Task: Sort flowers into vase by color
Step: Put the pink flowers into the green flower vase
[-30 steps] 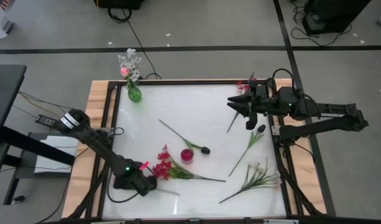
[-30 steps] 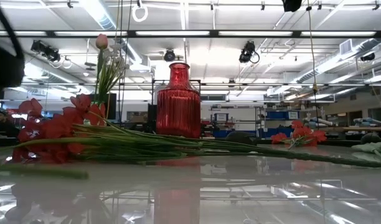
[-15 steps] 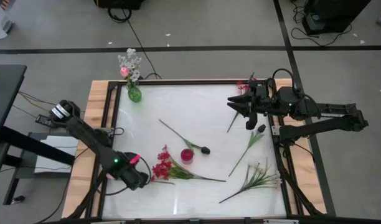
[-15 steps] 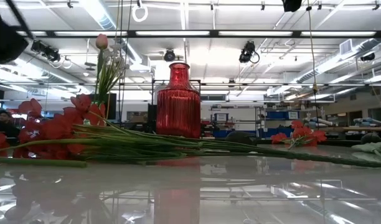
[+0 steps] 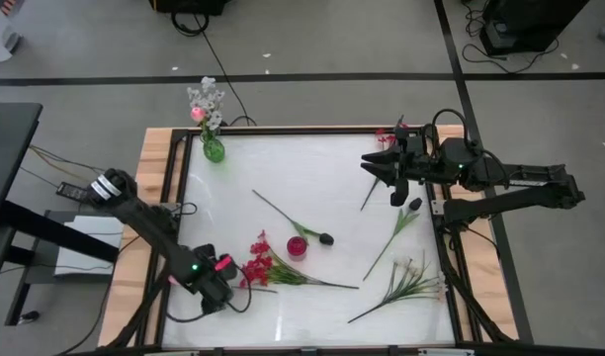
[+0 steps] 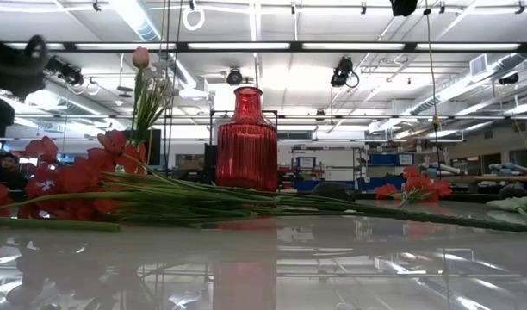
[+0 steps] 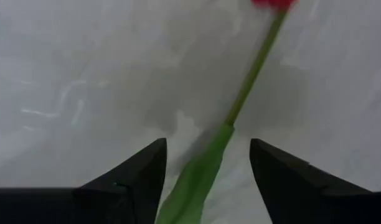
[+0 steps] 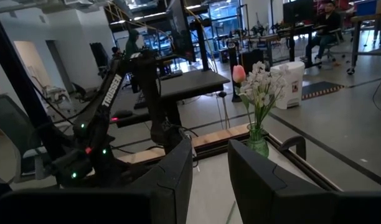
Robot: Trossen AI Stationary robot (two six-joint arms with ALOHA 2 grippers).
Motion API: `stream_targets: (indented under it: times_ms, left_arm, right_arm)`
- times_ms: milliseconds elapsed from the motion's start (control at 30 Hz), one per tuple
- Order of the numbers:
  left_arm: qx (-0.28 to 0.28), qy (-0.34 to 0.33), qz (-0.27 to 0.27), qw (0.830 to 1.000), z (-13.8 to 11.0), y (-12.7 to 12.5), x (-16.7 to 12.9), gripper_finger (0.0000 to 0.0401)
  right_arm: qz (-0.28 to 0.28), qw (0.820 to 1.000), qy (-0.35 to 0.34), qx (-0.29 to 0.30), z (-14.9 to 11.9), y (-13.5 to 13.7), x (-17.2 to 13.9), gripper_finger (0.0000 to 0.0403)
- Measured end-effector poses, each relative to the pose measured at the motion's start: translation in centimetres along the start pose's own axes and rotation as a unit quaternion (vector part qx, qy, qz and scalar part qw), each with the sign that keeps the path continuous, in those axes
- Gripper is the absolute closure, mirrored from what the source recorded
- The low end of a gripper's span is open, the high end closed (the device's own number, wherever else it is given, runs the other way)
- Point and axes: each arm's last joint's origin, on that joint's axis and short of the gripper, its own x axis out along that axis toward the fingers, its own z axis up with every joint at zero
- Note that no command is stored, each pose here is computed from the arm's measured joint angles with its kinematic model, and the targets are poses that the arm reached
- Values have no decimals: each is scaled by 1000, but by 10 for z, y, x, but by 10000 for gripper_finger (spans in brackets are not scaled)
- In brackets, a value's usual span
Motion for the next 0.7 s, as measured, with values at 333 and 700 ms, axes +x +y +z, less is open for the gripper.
stream_targets:
  times_ms: [333, 700]
  left_arm:
    - [63, 16, 24, 998, -4, -7, 14, 363]
    - [136, 10, -60, 989, -15, -21, -37, 389]
  right_arm:
    - [0, 1000, 0, 0, 0, 0, 0, 290]
    - [0, 1000, 0, 0, 0, 0, 0, 290]
